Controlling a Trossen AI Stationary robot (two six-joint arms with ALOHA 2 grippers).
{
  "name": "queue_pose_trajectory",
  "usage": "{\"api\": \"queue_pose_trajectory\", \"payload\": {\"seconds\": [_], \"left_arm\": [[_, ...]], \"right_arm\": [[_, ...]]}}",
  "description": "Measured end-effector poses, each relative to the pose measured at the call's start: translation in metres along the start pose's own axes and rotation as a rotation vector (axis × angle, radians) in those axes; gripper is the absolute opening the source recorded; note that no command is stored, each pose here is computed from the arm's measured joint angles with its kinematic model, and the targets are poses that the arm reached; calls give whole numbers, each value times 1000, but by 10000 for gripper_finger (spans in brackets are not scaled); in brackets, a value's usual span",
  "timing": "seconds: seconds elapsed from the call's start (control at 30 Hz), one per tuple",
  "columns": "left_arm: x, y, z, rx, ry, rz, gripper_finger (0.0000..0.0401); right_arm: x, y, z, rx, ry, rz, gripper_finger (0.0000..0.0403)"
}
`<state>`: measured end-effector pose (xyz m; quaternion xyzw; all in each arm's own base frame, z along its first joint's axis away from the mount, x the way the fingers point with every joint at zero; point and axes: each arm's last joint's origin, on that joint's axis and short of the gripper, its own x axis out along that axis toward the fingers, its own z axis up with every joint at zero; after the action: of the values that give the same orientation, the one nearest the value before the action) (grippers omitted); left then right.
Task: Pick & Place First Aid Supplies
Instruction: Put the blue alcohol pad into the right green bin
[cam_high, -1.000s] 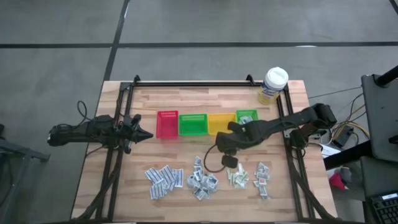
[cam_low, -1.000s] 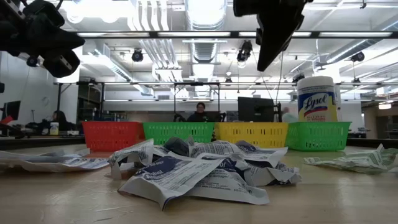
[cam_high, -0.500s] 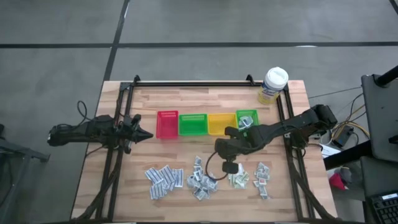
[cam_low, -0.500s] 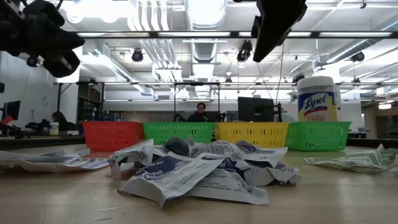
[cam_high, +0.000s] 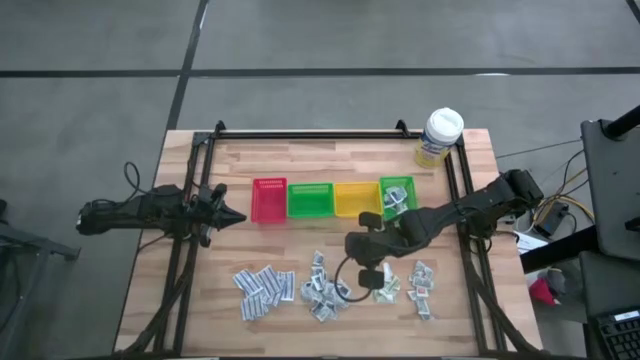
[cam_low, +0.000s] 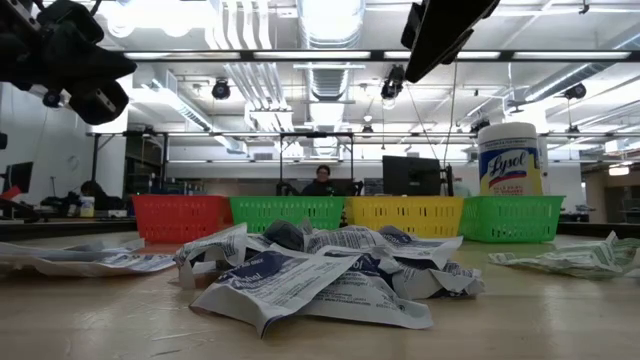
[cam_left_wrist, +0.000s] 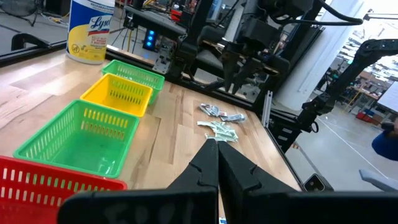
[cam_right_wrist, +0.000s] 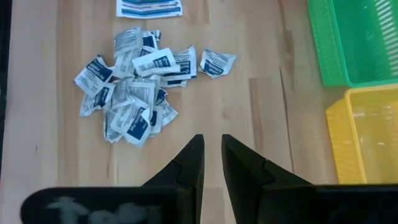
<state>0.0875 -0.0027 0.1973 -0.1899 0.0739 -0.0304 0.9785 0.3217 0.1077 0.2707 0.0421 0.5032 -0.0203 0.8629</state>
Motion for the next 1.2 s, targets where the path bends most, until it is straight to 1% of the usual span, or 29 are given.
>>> {"api": "queue_pose_trajectory", "payload": {"seconds": [0.07, 0.17, 0.3, 0.47, 0.53, 0.73, 0.97, 1.07, 1.2], "left_arm": [[0, 0, 0, 0, 0, 0, 0], [0, 0, 0, 0, 0, 0, 0], [0, 0, 0, 0, 0, 0, 0], [0, 0, 0, 0, 0, 0, 0], [0, 0, 0, 0, 0, 0, 0], [0, 0, 0, 0, 0, 0, 0], [0, 0, 0, 0, 0, 0, 0], [0, 0, 0, 1, 0, 0, 0], [0, 0, 0, 7, 0, 0, 0]], "right_arm": [[0, 0, 0, -15, 0, 0, 52], [0, 0, 0, -70, 4, 9, 52], [0, 2, -1, -127, 26, 69, 52], [2, 4, -3, -132, 55, 147, 52], [5, 5, -3, -124, 62, 153, 52], [26, 8, -5, -125, 106, 139, 52], [63, 13, -11, -111, 218, 148, 53], [76, 14, -14, -121, 253, 146, 60], [84, 15, -15, -134, 271, 141, 82]]}}
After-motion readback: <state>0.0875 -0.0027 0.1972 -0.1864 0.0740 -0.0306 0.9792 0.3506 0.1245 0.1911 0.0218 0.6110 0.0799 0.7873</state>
